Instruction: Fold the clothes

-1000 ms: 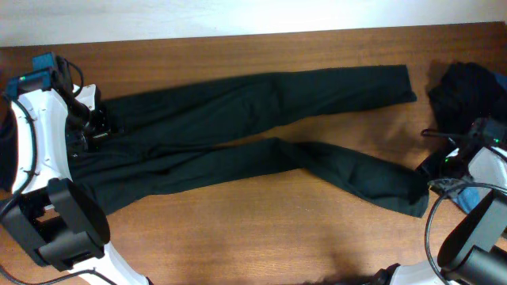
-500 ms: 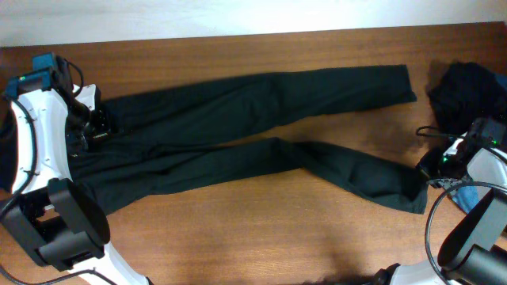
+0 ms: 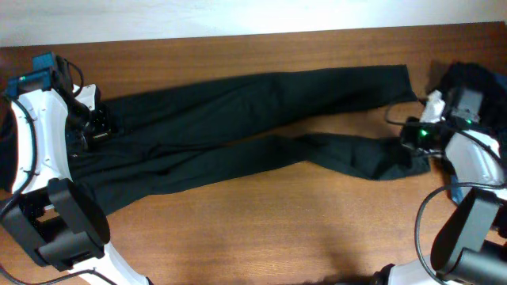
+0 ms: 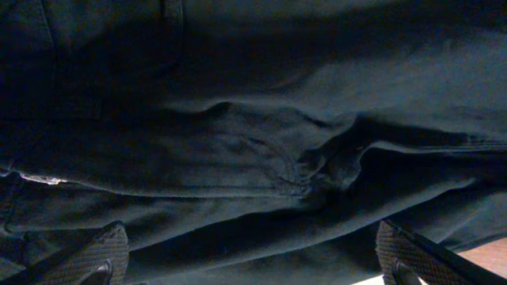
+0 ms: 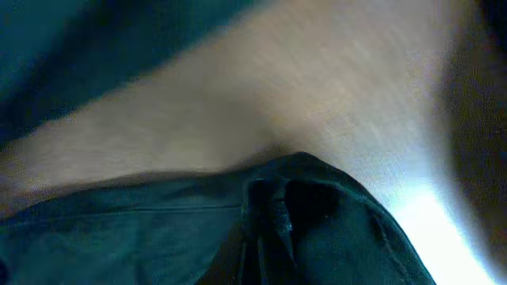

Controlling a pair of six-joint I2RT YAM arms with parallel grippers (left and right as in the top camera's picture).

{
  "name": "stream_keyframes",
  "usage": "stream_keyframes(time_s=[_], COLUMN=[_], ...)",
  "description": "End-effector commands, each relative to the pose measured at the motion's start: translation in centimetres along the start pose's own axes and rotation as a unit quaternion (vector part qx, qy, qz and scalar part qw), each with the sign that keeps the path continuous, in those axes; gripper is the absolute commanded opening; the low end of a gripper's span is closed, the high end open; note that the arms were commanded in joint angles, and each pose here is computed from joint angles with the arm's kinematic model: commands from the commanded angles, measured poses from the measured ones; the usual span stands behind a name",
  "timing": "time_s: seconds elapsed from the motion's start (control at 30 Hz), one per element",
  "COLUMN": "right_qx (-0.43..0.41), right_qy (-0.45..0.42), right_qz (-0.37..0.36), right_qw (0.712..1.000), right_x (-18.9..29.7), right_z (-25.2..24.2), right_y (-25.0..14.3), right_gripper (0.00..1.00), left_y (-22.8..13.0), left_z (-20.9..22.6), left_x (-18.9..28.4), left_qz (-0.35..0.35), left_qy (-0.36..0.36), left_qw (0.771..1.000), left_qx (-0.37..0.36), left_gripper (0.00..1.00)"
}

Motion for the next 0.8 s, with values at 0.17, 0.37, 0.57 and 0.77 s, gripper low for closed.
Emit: stream_keyframes(time_s=[0.17, 0.37, 0.57, 0.77], right_qx=[0.096, 0.134, 0.149, 0.149], right_qy=[0.006, 0.002, -0.042, -0.045], right_qz=[-0.041, -0.062, -0.093, -0.09], right_qw=[0.995, 0.989, 0.984, 0.984], right_x=[0.8, 0.9, 1.1, 1.6], right_z=[2.4, 2.4, 1.6, 1.5], right_y=[2.6, 3.4, 4.8, 5.9], right_gripper=[0.04, 0.04, 0.04, 0.04], left_y=[0.9, 1.0, -1.4, -3.2], left_z=[0.0, -1.7, -1.7, -1.7], left_x=[1.1, 1.4, 2.7, 8.1], left_qz=[-0.041, -0.046, -0.003, -0.073], left_qy=[0.004, -0.07, -0.066, -0.056], left_qw=[0.999, 0.996, 0.998, 0.996], left_qx=[-0.014, -0.016, 0.0, 0.011], left_gripper=[0.99, 0.99, 0.99, 0.99])
Point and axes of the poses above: each gripper's point midway between its finger pads, its own x axis back along the fingers, its own z axis along the line the jaws close on, y = z × x, the point moved 6 cm from there along x, back along the fingers, and after that the axes turned 2 degrees about -x, right-handed, at the moved point
